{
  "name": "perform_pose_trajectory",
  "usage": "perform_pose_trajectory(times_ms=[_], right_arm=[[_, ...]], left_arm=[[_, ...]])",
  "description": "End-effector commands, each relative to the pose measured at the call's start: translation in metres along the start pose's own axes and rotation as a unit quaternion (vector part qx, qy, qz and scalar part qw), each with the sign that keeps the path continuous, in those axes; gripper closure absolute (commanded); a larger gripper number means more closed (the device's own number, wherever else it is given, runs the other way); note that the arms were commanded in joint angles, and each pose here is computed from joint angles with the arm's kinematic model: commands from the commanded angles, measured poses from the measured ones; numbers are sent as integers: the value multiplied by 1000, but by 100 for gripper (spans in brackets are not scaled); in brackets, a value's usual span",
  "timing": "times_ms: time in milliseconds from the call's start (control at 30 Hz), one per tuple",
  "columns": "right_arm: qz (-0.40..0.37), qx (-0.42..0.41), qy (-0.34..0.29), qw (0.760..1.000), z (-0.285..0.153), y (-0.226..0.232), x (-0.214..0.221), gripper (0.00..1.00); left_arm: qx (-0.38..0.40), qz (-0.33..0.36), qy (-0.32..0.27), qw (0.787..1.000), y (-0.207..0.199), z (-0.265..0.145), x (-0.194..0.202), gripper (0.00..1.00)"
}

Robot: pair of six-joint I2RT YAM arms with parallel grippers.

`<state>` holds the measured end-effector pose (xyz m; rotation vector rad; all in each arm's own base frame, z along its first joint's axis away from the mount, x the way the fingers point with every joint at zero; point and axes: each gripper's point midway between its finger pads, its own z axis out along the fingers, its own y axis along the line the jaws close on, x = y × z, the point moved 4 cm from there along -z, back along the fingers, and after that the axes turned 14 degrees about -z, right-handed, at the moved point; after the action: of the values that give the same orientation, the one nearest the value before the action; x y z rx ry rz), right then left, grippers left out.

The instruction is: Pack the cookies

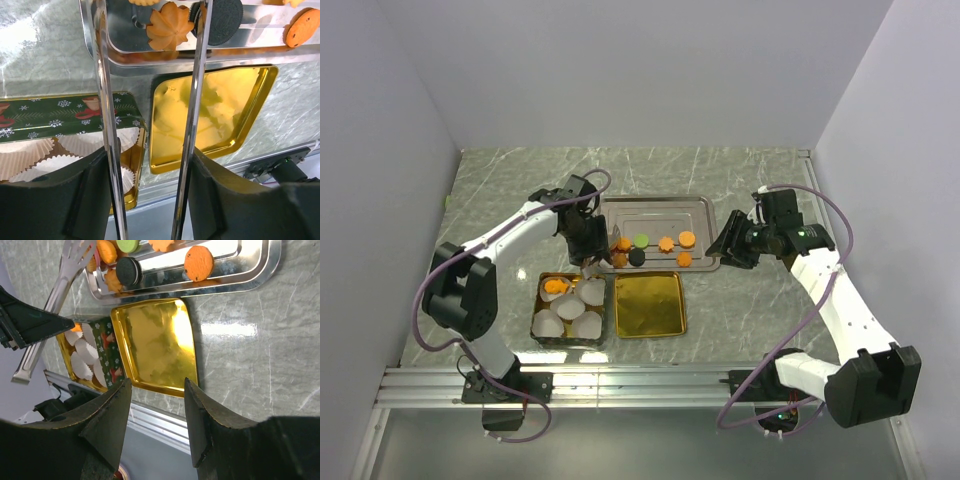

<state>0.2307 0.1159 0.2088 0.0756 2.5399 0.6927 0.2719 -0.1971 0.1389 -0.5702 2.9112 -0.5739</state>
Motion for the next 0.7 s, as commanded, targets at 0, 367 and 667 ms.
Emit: perform_pose_trajectory(times_ms=[0, 367, 667], right_arm=[[-18, -4, -22, 1000, -7, 6, -13, 46], [-22, -3, -15, 1000, -6, 5, -11, 46], [-25, -5, -19, 999, -10, 8, -13, 46]], left_arm=[[10, 8, 5, 1000, -3, 1, 0, 43], [13, 5, 4, 1000, -4, -1, 0, 54], [44, 16, -51, 998, -34, -54, -17, 56]])
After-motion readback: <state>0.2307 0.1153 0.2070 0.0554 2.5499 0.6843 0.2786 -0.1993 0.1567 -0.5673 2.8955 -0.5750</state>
